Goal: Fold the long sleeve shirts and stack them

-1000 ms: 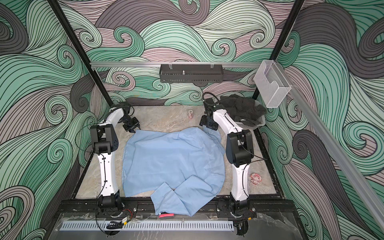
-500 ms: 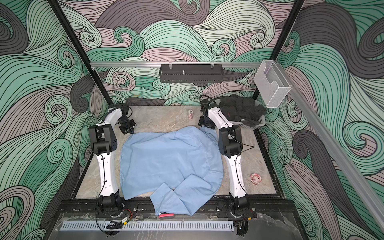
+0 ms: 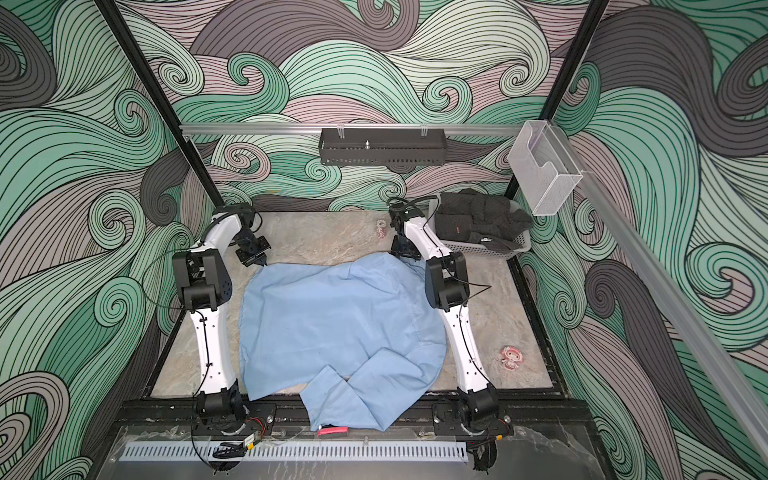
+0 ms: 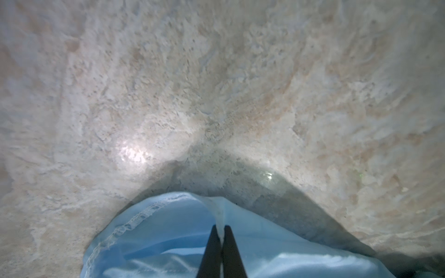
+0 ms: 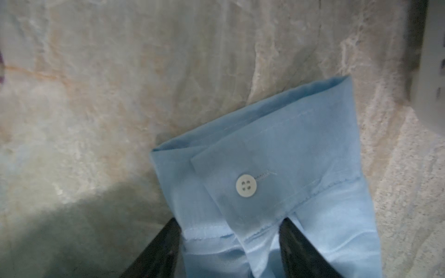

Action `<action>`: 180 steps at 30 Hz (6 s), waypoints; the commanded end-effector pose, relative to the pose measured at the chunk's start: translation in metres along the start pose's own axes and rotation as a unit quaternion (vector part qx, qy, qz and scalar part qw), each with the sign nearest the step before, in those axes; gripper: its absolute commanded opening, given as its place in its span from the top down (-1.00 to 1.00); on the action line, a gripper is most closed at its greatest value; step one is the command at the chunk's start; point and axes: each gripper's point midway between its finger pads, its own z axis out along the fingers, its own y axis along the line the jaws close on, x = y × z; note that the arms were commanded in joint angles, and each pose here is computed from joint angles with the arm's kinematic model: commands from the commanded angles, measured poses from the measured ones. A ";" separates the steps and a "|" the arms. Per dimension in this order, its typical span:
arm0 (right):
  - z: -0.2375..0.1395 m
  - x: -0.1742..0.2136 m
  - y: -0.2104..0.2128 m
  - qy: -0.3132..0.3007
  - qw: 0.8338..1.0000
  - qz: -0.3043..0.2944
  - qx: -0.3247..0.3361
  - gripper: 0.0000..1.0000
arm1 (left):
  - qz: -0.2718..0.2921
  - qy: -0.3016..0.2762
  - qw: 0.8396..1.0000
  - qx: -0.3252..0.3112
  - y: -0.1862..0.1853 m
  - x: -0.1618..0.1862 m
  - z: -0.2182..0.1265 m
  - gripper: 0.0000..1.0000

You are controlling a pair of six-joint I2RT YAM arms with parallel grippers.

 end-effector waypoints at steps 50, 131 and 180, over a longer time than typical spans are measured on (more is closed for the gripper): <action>-0.403 -0.014 0.161 -0.501 0.758 -0.338 -0.245 1.00 | -0.043 -0.032 0.996 0.073 0.032 0.016 -0.054 1.00; -0.099 0.041 0.026 -0.110 0.968 -0.176 -0.140 -0.27 | -0.044 -0.022 0.996 0.069 0.030 0.010 -0.043 1.00; -0.050 0.051 -0.017 -0.030 0.990 -0.135 -0.041 -0.35 | -0.047 -0.027 0.997 0.058 0.037 0.013 -0.049 1.00</action>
